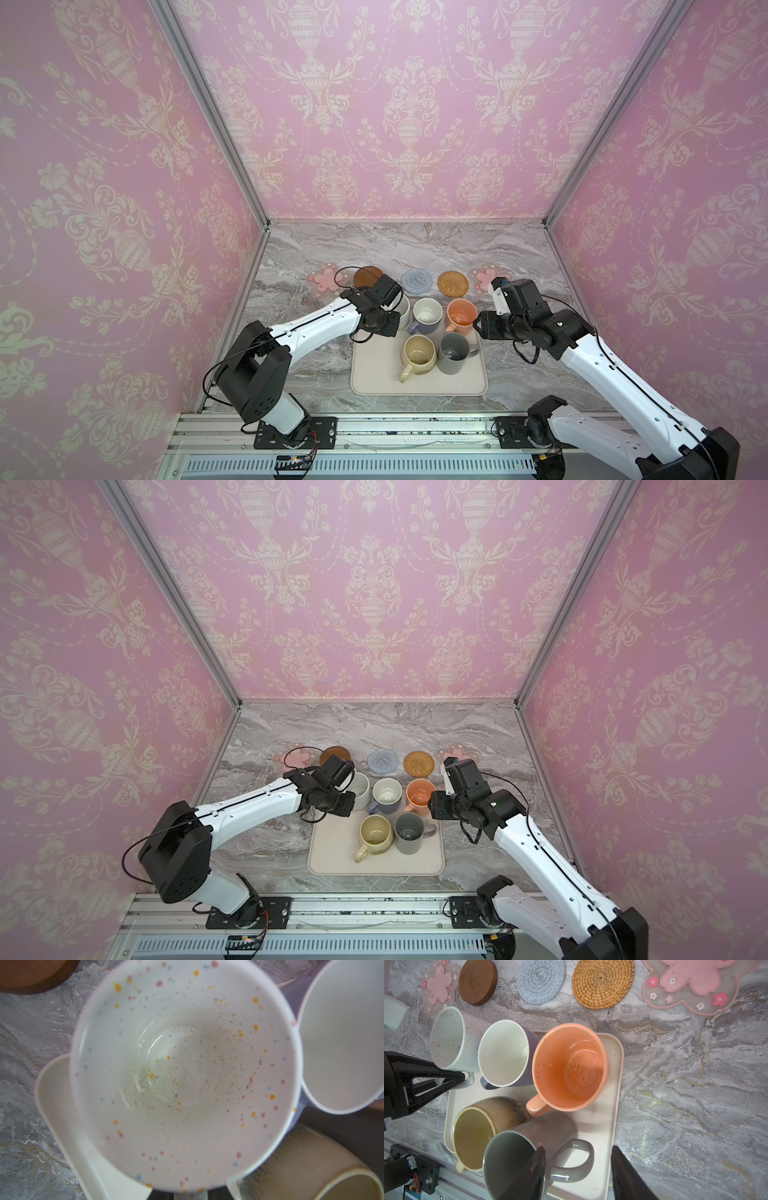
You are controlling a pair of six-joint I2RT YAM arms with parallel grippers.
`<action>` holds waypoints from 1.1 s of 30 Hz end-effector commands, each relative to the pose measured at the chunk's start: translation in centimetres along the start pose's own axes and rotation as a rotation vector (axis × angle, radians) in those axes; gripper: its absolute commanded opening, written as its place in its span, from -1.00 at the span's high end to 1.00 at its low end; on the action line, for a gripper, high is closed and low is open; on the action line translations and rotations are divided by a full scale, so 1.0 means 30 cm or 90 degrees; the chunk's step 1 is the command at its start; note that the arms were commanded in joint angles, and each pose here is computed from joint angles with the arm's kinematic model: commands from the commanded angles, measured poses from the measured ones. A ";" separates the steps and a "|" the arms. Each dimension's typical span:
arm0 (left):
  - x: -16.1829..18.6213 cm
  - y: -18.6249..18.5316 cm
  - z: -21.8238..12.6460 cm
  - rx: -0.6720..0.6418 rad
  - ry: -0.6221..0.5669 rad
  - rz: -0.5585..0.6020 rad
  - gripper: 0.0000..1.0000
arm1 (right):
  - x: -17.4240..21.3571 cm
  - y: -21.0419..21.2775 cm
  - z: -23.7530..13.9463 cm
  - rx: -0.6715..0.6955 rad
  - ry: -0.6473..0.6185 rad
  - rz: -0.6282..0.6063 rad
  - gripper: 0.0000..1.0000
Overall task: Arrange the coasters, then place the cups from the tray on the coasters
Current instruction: 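Lower the left gripper over the speckled white mug while right gripper waits beside tray, then grasp the speckled white mug with the left gripper and lift it off the tray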
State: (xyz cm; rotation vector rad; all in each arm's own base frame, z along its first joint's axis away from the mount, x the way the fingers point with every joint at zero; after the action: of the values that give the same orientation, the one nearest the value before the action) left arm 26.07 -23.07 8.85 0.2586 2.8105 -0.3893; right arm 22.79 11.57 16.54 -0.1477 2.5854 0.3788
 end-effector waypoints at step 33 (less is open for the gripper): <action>-0.144 0.048 -0.176 -0.085 -0.123 -0.030 1.00 | -0.051 0.027 -0.044 -0.008 -0.023 -0.025 -0.05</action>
State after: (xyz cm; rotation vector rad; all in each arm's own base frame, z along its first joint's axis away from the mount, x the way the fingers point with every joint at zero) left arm 27.02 -20.57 10.83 0.1794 2.7769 -0.1909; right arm 23.34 11.94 17.68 -0.1616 2.5627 0.3924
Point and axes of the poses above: each gripper's point midway between its finger pads, its own z axis out along the fingers, its own y axis along the line the jaws close on, x = y × z, the point moved 1 cm from there along -z, back along the fingers, and after that the axes turned 5 degrees about -z, right-handed, at the moved point
